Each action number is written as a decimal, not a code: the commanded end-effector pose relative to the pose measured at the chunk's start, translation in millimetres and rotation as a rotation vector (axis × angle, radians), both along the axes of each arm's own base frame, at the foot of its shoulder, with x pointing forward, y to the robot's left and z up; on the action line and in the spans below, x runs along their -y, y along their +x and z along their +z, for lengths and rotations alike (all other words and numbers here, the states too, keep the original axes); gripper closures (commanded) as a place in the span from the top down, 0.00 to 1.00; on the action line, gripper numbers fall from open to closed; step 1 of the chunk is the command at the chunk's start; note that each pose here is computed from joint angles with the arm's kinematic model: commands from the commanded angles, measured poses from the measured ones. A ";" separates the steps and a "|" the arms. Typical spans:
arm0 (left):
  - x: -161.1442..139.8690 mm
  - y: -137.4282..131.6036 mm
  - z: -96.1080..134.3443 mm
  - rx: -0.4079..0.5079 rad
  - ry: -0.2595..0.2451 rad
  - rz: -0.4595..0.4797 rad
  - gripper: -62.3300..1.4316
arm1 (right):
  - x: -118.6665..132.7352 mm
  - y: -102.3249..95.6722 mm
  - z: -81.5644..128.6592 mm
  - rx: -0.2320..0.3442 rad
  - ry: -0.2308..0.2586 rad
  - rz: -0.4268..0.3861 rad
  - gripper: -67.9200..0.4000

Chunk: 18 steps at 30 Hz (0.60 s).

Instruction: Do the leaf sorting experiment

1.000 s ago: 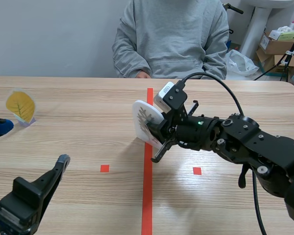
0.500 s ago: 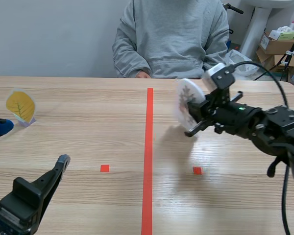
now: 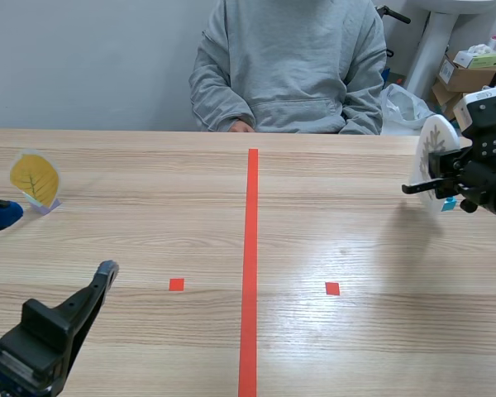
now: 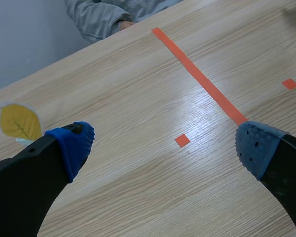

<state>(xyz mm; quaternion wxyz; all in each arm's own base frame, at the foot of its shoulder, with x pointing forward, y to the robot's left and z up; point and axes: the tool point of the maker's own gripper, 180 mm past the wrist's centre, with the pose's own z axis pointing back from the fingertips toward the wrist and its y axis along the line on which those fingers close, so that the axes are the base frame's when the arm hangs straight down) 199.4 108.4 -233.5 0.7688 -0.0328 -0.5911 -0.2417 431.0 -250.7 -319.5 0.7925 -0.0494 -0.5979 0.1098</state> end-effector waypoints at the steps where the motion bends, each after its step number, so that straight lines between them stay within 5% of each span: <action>1: 2.7 2.1 8.2 0.029 -0.010 -0.006 0.98 | 9.1 19.0 20.4 0.047 0.005 -0.024 0.03; 11: 2.6 2.0 7.8 0.027 -0.010 -0.006 0.98 | 42.7 42.7 22.0 0.037 0.039 -0.142 0.03; 18: 2.5 2.0 7.7 0.027 -0.009 -0.006 0.98 | 42.0 32.4 -0.9 0.006 0.029 -0.193 0.03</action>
